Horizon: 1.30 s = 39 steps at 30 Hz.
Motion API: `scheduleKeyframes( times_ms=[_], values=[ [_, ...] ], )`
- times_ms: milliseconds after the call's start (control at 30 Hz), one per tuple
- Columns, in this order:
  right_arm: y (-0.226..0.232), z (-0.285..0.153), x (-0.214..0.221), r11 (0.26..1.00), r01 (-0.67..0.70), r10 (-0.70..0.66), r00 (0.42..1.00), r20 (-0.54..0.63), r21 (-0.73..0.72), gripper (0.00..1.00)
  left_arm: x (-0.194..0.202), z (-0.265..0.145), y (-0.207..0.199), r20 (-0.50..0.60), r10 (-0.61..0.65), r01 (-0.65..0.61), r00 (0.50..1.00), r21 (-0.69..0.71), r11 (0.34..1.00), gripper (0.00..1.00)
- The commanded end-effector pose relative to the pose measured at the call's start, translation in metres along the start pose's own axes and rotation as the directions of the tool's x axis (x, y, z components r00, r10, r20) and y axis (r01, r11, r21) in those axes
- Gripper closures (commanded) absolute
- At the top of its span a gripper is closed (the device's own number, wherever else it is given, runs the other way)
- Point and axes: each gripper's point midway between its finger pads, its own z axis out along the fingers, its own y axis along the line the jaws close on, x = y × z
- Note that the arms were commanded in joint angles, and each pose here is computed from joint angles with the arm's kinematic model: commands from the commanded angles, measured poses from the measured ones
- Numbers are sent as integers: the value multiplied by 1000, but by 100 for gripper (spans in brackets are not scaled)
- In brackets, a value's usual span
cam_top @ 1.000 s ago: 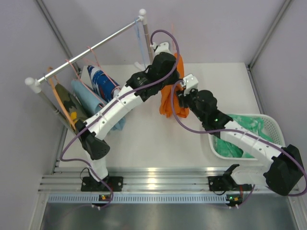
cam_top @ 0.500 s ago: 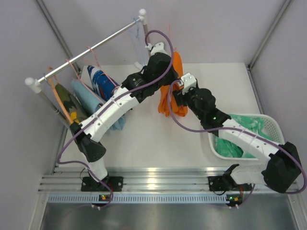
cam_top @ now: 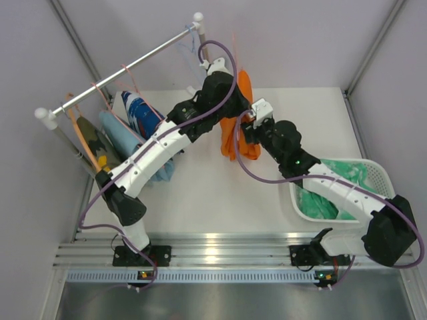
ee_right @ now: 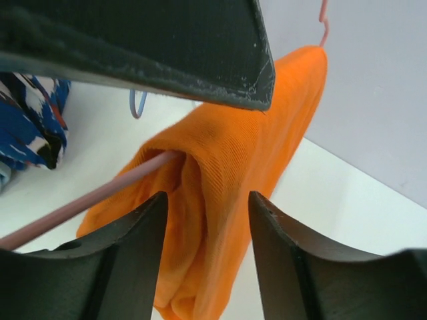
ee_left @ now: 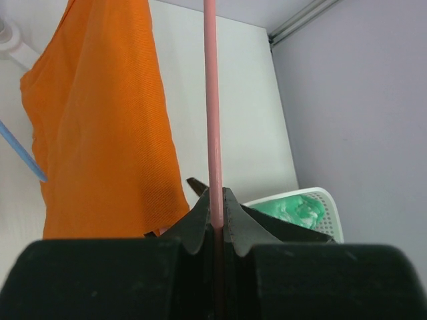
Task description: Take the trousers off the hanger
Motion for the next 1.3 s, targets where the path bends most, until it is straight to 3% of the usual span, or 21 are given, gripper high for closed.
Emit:
scheduleKeyframes(
  times_ms=[0,333,633,933,1267],
  values=[
    [-11,5,-28,997,-82,80,988,131,10,49,-73,-72,-81,178,-108,46,978,321,946,100],
    [-12,-2,-28,1000,-28,26,988,154,7,100,-76,-71,-72,205,-87,26,975,284,958,100],
    [-34,-13,-57,997,-43,29,981,192,70,100,-64,-59,-52,193,-40,-4,980,221,975,100],
    [-72,-35,-156,982,-81,16,937,350,171,100,-33,-32,-18,148,-16,1,989,104,995,100],
    [-106,-70,-210,949,-132,-21,878,478,286,100,-22,-19,7,114,-67,61,991,56,997,100]
  ],
)
